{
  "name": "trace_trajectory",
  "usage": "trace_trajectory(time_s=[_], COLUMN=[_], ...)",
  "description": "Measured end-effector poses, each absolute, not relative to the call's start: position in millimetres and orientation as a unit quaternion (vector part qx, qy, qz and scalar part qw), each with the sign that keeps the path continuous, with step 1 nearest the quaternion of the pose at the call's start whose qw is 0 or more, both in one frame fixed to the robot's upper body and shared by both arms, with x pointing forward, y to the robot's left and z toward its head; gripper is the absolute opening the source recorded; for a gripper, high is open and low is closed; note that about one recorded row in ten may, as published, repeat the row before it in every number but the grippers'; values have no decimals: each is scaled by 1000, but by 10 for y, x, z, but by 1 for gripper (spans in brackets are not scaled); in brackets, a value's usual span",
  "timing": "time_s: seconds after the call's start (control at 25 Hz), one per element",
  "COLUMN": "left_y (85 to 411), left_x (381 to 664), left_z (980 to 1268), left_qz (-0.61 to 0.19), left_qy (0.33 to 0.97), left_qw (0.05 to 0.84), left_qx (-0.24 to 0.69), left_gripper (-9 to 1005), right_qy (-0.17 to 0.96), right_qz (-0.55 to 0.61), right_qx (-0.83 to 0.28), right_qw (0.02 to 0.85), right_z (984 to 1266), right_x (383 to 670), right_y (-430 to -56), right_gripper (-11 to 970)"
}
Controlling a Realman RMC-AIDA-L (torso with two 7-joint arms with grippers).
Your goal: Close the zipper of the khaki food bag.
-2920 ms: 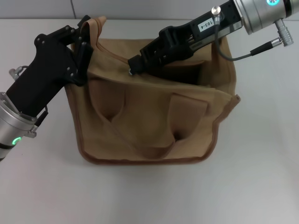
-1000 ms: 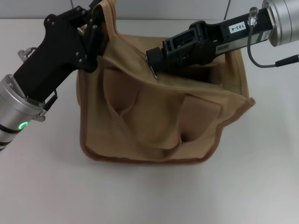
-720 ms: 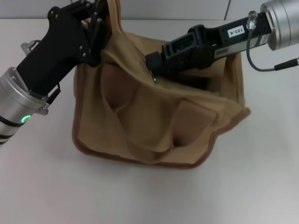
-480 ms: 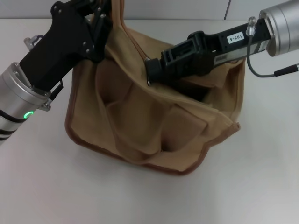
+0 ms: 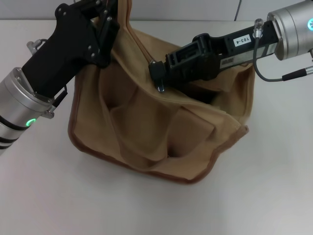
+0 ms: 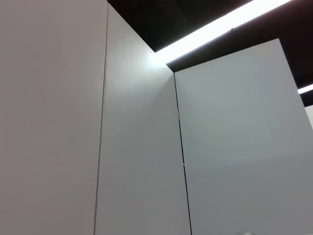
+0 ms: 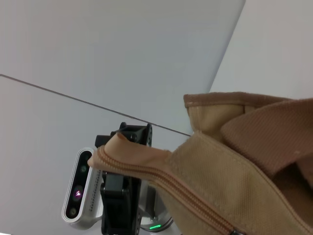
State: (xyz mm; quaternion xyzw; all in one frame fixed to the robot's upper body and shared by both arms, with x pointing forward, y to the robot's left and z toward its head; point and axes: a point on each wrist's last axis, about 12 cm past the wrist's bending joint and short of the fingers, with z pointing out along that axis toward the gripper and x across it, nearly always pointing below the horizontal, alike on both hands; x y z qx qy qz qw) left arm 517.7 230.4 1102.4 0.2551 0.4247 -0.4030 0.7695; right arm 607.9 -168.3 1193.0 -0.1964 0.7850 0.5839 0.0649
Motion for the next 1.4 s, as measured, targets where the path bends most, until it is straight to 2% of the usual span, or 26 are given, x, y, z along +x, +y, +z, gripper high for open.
trace_trajectory(time_s=[0.4, 0.6, 1.04, 1.4], left_y=[2313, 2319, 2323, 2421], left_x=[5162, 5158, 5158, 5116], left_z=[11013, 11003, 10994, 10864], left_qz=[-403, -401, -398, -368], left_qy=[426, 429, 432, 472], left_qw=[769, 769, 769, 766], left_qx=[253, 252, 252, 233], left_gripper=[20, 21, 21, 20], right_qy=[782, 779, 779, 768], right_qz=[583, 586, 585, 605], right_qx=[-207, -208, -214, -188], right_qw=[71, 78, 79, 90], right_z=[11925, 11904, 11882, 11875], right_x=[6077, 6065, 6046, 5993], right_y=[-1653, -1682, -1701, -1979], right_gripper=[338, 207, 11, 1])
